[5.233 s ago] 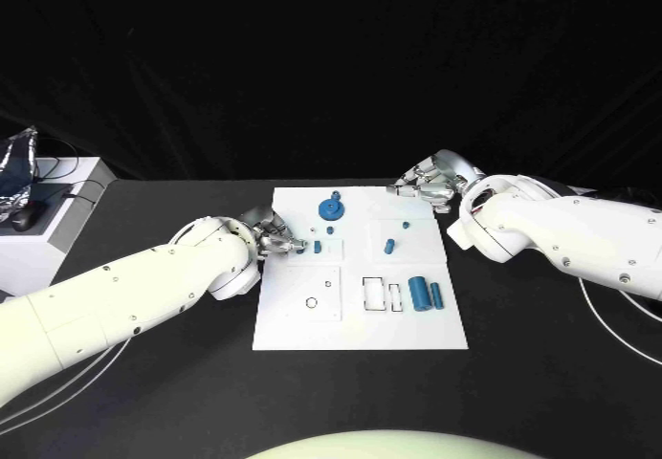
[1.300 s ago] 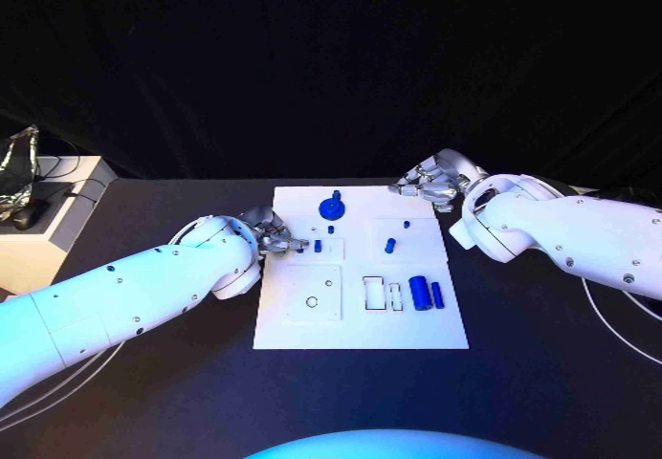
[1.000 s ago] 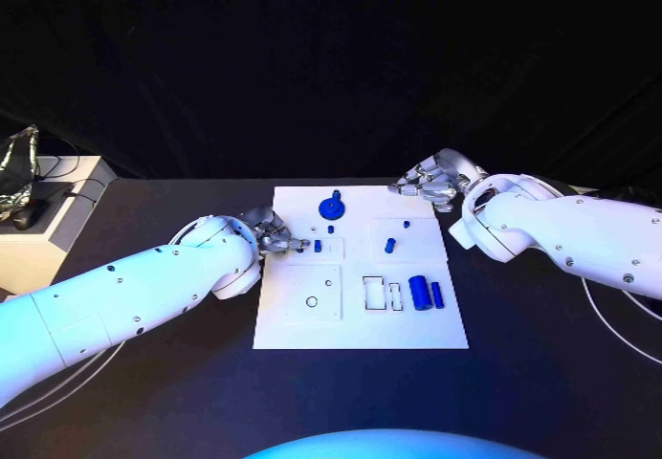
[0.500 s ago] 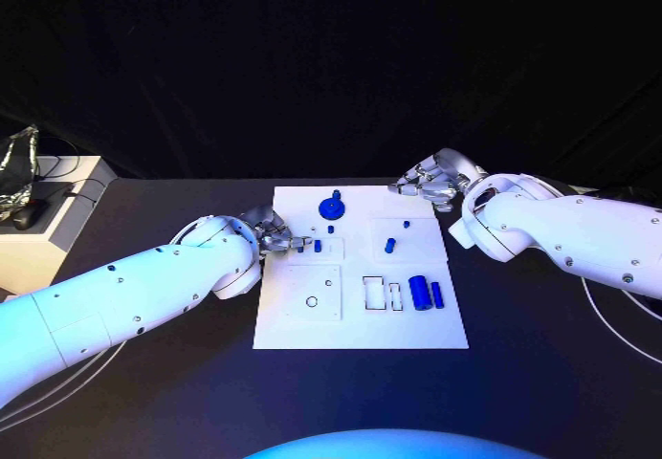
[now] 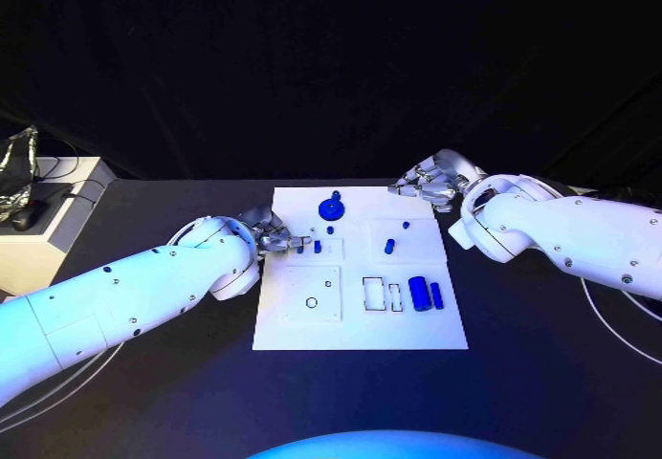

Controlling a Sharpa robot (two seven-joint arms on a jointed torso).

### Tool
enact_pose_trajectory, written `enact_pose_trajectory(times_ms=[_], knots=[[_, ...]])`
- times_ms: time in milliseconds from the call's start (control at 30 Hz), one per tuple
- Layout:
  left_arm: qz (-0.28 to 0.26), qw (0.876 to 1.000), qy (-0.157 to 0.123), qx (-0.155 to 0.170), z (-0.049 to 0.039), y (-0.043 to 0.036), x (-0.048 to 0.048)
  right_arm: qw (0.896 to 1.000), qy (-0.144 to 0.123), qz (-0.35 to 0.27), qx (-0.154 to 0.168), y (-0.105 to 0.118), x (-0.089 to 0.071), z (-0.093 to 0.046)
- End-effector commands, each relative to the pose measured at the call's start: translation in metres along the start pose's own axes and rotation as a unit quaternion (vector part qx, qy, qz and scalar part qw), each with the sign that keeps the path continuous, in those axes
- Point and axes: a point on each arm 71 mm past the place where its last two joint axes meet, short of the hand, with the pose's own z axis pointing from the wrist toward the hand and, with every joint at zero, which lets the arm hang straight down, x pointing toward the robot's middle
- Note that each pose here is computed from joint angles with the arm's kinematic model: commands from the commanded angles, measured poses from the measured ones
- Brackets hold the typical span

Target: Assemble the parts on the task board

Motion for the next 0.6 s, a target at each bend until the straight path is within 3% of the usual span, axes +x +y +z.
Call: enact_pose_trajectory(times_ms=[33,200,400,600], knots=[[-0.030,0.999,0.000,0.019,-0.0021,-0.0048,-0.0043,1.000,-0.002,-0.006,-0.011,0.002,0.000,0.000],[-0.092,0.994,0.000,0.053,-0.0050,-0.0122,-0.0184,1.000,-0.003,-0.007,-0.011,0.001,-0.001,0.000],[-0.176,0.976,0.005,0.125,-0.0072,-0.0237,-0.0320,1.000,-0.005,-0.007,-0.010,0.000,-0.001,0.000],[-0.152,0.971,0.015,0.186,-0.0046,-0.0340,-0.0293,1.000,-0.008,-0.006,-0.010,0.000,-0.002,0.001]])
